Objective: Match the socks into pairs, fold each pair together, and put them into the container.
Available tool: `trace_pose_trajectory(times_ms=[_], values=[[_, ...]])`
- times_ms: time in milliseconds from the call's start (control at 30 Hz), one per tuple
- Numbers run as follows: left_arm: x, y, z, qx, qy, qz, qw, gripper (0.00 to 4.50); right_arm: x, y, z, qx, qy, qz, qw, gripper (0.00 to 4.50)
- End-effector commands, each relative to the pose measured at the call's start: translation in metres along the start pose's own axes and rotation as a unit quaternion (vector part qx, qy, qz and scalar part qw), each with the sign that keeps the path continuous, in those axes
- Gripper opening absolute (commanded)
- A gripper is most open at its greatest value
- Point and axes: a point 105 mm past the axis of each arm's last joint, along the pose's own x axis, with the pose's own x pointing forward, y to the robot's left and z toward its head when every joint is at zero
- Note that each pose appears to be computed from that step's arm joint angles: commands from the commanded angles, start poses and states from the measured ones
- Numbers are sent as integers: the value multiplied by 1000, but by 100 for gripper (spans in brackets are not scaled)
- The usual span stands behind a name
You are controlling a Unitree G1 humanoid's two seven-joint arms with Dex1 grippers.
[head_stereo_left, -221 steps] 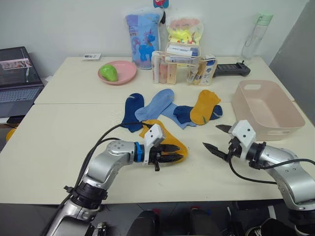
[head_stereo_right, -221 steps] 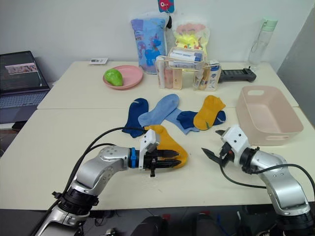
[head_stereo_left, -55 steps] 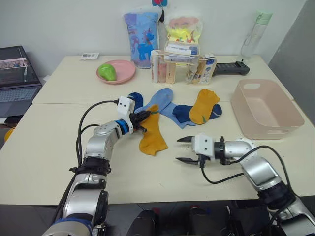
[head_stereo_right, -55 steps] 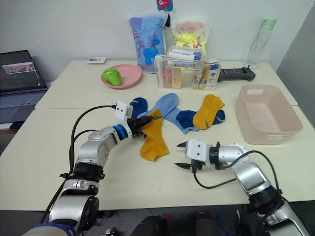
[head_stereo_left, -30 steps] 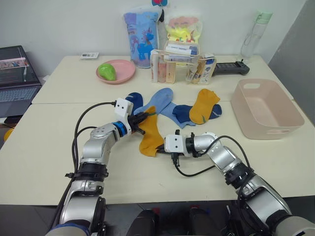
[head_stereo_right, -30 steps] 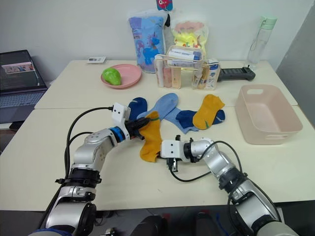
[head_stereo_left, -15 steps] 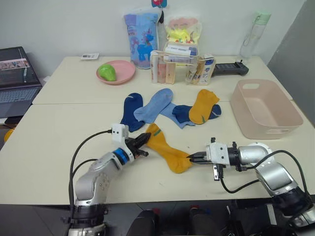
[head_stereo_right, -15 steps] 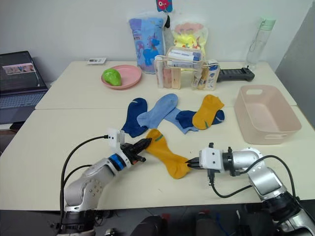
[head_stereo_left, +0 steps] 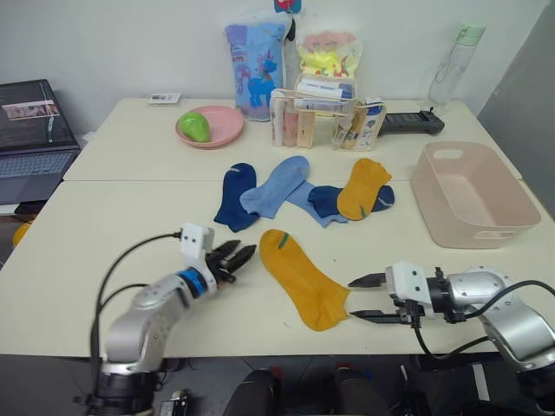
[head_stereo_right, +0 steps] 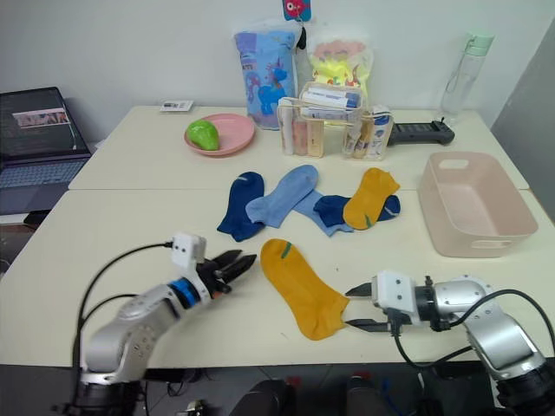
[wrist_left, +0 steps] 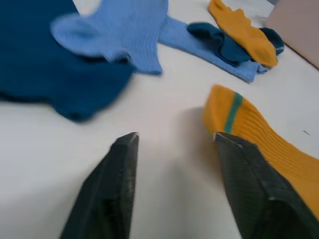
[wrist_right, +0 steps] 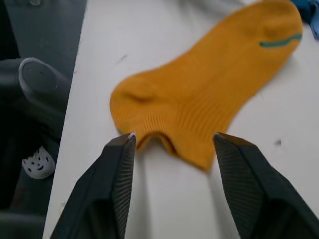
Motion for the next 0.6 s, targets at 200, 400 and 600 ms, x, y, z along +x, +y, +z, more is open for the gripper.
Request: trace_pose_trajectory(times_ms=[200, 400, 600], values=[[43, -15, 32, 114, 13, -114, 987, 412, -6, -20, 2, 178, -51, -119, 975, 246], [62, -12, 19, 180, 55, -125, 974, 412, 20, -7, 5, 235, -40, -128, 963, 246], [63, -11, 4, 201, 80, -138, 967, 395, 39, 9, -14, 211, 36, -102, 972, 246]])
